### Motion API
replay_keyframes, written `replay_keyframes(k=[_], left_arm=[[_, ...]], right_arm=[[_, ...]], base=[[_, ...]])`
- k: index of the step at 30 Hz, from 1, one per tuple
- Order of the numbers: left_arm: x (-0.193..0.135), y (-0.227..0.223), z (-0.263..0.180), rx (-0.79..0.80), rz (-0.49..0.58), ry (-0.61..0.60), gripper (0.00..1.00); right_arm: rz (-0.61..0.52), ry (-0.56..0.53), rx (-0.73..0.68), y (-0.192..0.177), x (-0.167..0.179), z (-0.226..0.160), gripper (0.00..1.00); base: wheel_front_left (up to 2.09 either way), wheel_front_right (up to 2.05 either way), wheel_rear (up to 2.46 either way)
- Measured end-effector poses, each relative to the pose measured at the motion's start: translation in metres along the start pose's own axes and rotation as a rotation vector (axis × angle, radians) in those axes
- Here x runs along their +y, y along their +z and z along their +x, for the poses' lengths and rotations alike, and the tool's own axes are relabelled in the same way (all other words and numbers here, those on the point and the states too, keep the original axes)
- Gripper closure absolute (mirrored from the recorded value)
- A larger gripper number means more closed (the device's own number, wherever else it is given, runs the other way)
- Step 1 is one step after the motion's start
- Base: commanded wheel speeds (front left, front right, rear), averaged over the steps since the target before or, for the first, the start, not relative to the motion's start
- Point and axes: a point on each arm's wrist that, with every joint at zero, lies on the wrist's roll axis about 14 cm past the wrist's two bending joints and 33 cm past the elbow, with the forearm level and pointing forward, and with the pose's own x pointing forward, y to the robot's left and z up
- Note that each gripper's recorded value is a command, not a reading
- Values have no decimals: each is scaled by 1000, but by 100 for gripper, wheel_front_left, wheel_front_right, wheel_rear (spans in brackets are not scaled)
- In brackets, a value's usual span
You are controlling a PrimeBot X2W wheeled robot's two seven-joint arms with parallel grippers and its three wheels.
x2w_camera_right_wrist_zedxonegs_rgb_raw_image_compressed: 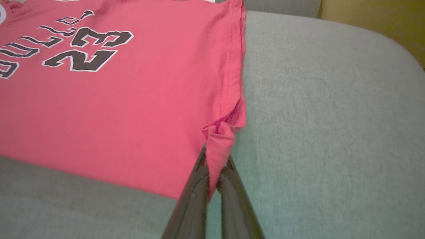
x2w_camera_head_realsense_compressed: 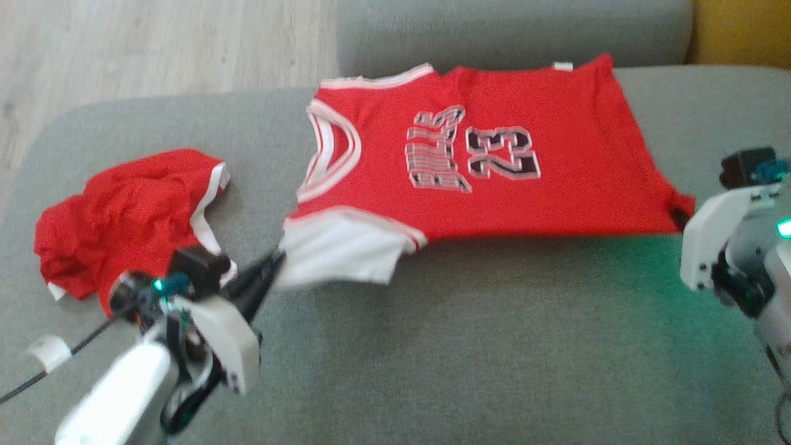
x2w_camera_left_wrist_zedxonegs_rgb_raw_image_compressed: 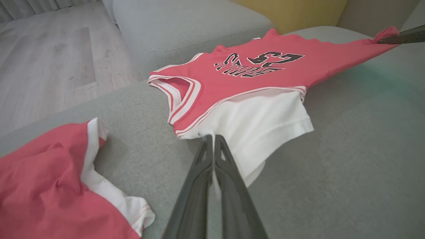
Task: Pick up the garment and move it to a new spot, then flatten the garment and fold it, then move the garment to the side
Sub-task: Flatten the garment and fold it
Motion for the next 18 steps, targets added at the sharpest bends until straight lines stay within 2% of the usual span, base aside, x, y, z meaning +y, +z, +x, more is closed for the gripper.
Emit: replay_keyframes(k=[8,18], left_arm=[[-36,-4,-37,34,-10,-39,100],[-28,8,-31,20,4,-18,100]], right_arm=[[41,94,8,-19,6,-42,100],[52,92,-65,-3,2,-44,100]], base=[[0,0,0],[0,0,0]])
